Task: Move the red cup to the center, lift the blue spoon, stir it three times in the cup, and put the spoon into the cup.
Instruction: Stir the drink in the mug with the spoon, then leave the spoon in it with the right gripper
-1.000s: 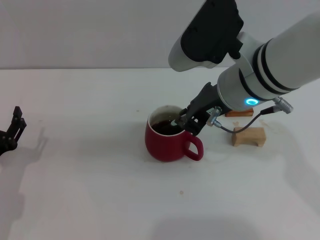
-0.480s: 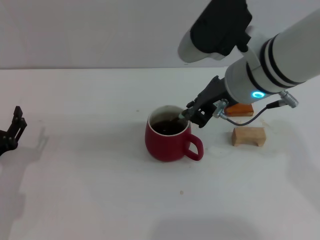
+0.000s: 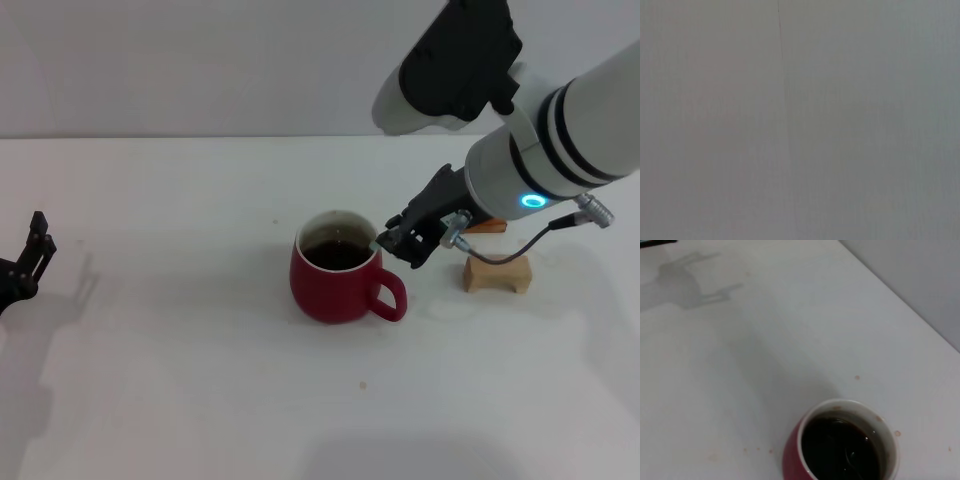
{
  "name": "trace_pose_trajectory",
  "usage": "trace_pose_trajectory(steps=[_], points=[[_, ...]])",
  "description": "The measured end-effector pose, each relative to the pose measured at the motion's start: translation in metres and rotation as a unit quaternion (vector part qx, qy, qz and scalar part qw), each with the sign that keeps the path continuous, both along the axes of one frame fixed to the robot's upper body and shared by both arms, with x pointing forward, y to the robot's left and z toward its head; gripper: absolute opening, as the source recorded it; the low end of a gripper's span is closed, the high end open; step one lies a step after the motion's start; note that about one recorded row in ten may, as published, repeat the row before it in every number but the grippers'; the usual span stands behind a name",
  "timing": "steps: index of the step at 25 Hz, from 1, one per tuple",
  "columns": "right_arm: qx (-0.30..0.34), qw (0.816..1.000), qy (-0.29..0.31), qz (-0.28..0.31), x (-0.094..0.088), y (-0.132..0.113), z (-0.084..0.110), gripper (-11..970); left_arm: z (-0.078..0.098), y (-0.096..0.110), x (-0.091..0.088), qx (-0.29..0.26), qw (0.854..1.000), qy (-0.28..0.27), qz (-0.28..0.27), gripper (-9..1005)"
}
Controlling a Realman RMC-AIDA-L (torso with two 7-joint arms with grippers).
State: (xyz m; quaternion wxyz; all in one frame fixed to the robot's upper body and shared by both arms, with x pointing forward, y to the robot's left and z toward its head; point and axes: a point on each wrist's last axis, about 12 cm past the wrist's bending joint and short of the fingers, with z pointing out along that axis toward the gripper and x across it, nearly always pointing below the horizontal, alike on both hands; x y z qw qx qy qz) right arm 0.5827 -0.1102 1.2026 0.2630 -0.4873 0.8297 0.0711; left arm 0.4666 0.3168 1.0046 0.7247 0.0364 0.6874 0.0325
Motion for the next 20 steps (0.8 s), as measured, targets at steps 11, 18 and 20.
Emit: trace_pose_trajectory(steps=[11, 18, 20], points=[[0.0, 0.999, -0.005, 0.037, -0.01, 0.02, -0.001, 227, -0.001, -0.002, 0.0, 0.001, 1.0, 0.001, -0.005, 851], [0.014, 0.999, -0.019, 0.024, 0.003, 0.022, -0.001, 229, 0.0, -0.003, 0.0, 0.0, 1.0, 0.0, -0.005, 852], [0.017, 0.999, -0.02, 0.018, 0.006, 0.021, -0.002, 229, 0.0, -0.003, 0.0, 0.0, 1.0, 0.0, -0.005, 852]])
